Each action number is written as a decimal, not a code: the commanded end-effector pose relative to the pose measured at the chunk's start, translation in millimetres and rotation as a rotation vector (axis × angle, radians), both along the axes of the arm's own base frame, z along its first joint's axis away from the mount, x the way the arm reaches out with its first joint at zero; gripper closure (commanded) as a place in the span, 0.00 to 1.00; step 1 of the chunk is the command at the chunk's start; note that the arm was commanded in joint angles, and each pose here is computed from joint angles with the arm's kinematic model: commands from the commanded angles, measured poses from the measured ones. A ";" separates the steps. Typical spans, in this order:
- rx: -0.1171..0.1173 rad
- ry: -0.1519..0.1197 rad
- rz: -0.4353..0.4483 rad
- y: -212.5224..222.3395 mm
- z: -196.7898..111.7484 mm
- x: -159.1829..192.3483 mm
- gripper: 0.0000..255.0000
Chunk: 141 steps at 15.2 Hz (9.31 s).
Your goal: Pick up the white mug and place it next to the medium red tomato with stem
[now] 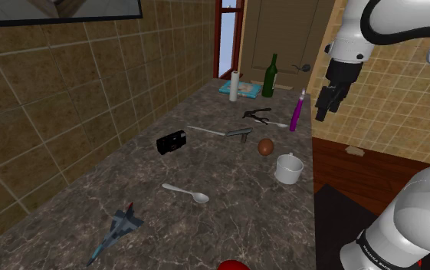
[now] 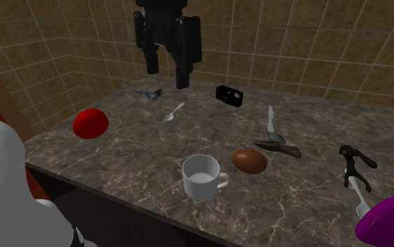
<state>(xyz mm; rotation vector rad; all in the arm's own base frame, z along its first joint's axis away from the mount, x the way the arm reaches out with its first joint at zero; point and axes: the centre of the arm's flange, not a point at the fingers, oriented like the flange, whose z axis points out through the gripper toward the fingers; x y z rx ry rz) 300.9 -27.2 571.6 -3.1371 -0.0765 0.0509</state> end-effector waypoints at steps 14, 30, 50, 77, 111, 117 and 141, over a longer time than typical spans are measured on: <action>-0.030 -0.053 0.011 22.0 -166.1 31.1 0.00; -0.045 -0.080 0.016 29.8 -290.9 52.3 0.00; -0.045 -0.080 0.016 29.8 -269.7 52.4 1.00; -0.045 -0.080 0.016 29.8 -127.2 52.4 1.00; -0.045 -0.080 0.016 438.2 -112.3 25.9 1.00; -0.045 -0.080 0.016 517.3 -112.2 20.8 1.00; -0.045 -0.080 0.016 585.6 -212.5 16.4 1.00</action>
